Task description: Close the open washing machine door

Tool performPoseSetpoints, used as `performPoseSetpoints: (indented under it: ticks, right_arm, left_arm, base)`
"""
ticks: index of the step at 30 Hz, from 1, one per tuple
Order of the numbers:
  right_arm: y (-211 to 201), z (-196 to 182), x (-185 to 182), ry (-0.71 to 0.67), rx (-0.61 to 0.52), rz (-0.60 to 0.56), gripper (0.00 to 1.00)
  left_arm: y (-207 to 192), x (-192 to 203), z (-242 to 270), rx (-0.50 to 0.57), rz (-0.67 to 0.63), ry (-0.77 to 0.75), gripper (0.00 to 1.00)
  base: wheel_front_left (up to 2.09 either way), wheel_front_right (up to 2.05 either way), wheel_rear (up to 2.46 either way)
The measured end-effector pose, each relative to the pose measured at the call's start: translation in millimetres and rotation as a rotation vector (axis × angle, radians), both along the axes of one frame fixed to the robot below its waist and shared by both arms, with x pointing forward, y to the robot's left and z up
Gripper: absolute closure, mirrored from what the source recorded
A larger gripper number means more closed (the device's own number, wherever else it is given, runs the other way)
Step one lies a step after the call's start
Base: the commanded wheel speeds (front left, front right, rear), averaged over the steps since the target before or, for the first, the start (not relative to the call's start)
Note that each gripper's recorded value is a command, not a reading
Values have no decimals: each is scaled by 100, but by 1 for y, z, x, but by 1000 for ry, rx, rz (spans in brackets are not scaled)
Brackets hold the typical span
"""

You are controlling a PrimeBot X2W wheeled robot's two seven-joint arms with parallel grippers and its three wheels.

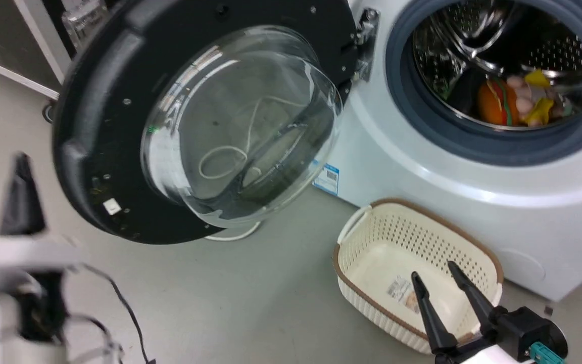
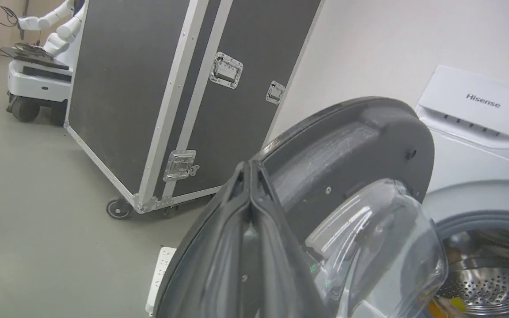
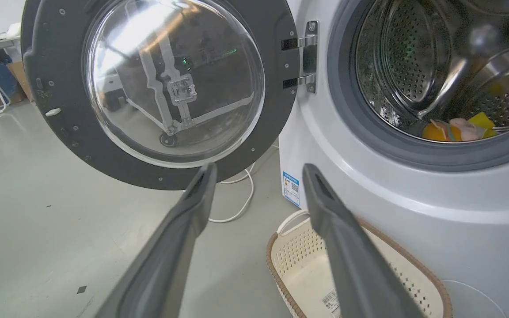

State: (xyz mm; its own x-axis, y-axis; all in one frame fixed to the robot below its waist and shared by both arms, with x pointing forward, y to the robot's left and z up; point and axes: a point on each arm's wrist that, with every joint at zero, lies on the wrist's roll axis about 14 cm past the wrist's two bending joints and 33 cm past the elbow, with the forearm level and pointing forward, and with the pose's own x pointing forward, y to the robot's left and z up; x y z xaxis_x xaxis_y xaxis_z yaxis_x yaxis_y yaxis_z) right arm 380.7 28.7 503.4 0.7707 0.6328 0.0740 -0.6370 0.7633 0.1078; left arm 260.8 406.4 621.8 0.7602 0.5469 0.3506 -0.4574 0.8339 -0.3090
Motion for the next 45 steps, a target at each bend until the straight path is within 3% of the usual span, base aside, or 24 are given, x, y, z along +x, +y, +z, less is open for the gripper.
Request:
performPoseSetpoints:
  ticks: [6, 11, 18, 25, 33, 45]
  right_arm:
    - [-10, -16, 7, 31, -3, -17, 0]
    - [-18, -21, 13, 44, 11, -37, 0]
    - [-33, -28, 15, 58, -1, -76, 0]
    - [-43, -24, 14, 53, 2, -103, 0]
    - [-48, -7, 10, 12, 9, -129, 0]
    - [-80, 22, -1, -64, 22, -241, 0]
  left_arm:
    - [53, 34, 14, -255, -37, -27, 100]
    - [83, 54, -3, -566, -58, -49, 100]
    - [79, 80, -44, -910, -139, 4, 100]
    - [72, 81, -50, -1020, -258, 27, 100]
    - [29, 68, -58, -1094, -525, 70, 100]
    - [-107, 51, -98, -1154, -907, 259, 100]
  base:
    - [0, 0, 0]
    - [0, 0, 0]
    - [0, 0, 0]
    - [0, 0, 0]
    - [0, 0, 0]
    - [0, 0, 0]
